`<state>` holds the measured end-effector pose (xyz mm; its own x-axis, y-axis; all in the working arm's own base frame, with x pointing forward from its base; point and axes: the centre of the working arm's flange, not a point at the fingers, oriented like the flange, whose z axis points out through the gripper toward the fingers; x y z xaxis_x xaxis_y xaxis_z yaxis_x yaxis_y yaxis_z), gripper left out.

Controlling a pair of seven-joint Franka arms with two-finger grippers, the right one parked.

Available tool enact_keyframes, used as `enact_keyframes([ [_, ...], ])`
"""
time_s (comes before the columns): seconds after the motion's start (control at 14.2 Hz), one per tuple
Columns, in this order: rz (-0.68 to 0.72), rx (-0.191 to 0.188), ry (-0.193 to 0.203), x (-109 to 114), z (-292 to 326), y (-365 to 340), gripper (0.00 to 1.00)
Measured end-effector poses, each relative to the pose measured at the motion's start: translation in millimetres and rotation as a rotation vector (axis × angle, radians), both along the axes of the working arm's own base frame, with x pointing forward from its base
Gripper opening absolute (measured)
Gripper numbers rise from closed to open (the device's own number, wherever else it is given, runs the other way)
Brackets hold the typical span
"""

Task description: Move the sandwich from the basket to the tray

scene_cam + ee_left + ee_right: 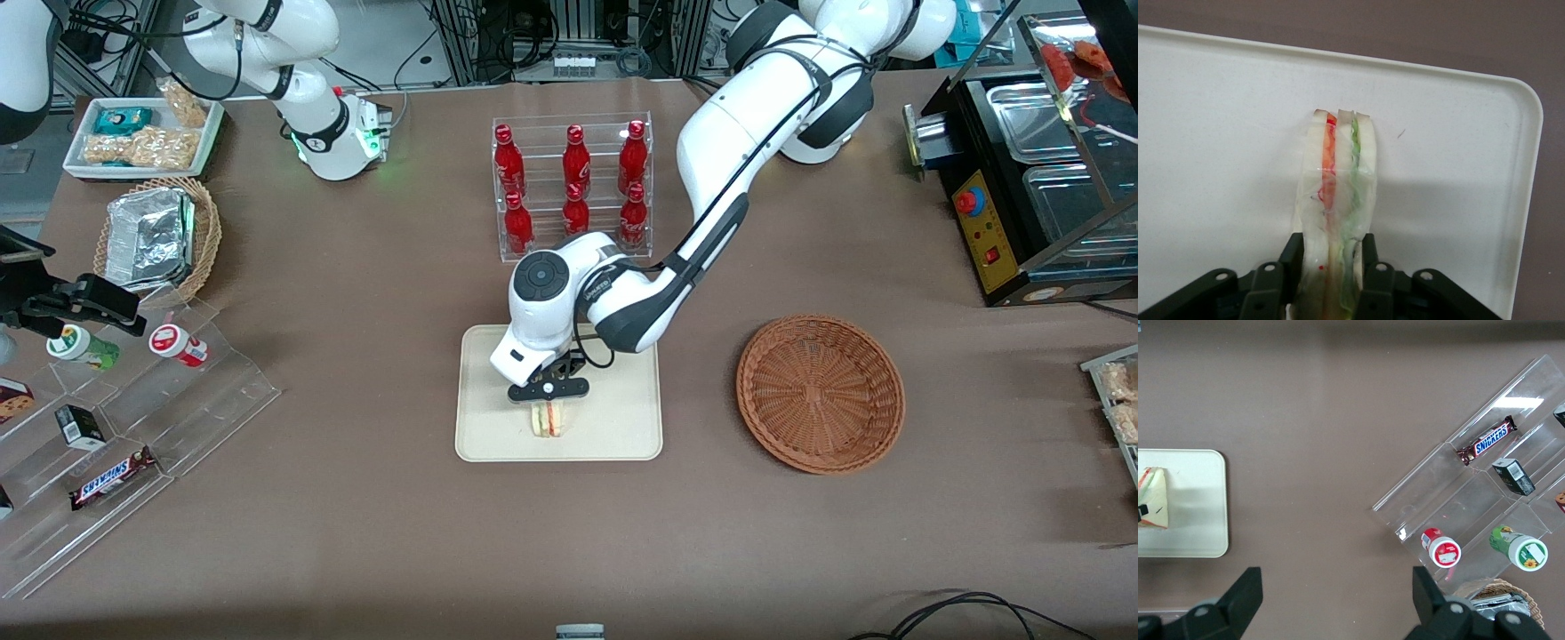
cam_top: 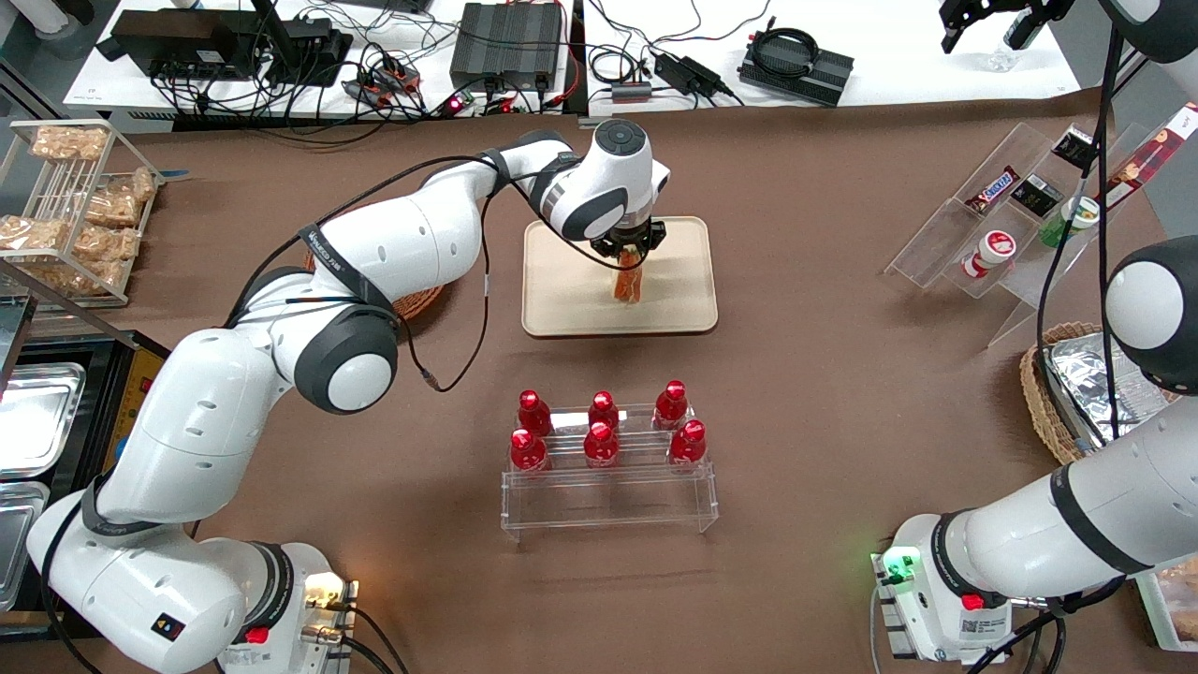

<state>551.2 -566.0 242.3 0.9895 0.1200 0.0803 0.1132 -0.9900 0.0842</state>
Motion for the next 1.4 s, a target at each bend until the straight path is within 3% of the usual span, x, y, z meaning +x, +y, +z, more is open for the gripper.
enact_keyframes([
  [0.07, 0.003, 0.010, 0.006, 0, 1, 1, 0.56],
  [0.21, 0.014, 0.072, 0.041, 0, 17, 8, 0.74],
  [0.42, 0.061, 0.125, 0.073, 5, 106, 32, 1.00],
  [0.63, 0.021, 0.130, 0.188, -1, 221, 92, 1.00],
  [0.84, -0.037, 0.141, 0.307, 0, 299, 193, 1.00],
  [1.19, -0.067, 0.141, 0.431, 1, 358, 369, 1.00],
  [1.4, -0.020, 0.149, 0.450, -7, 366, 409, 1.00],
])
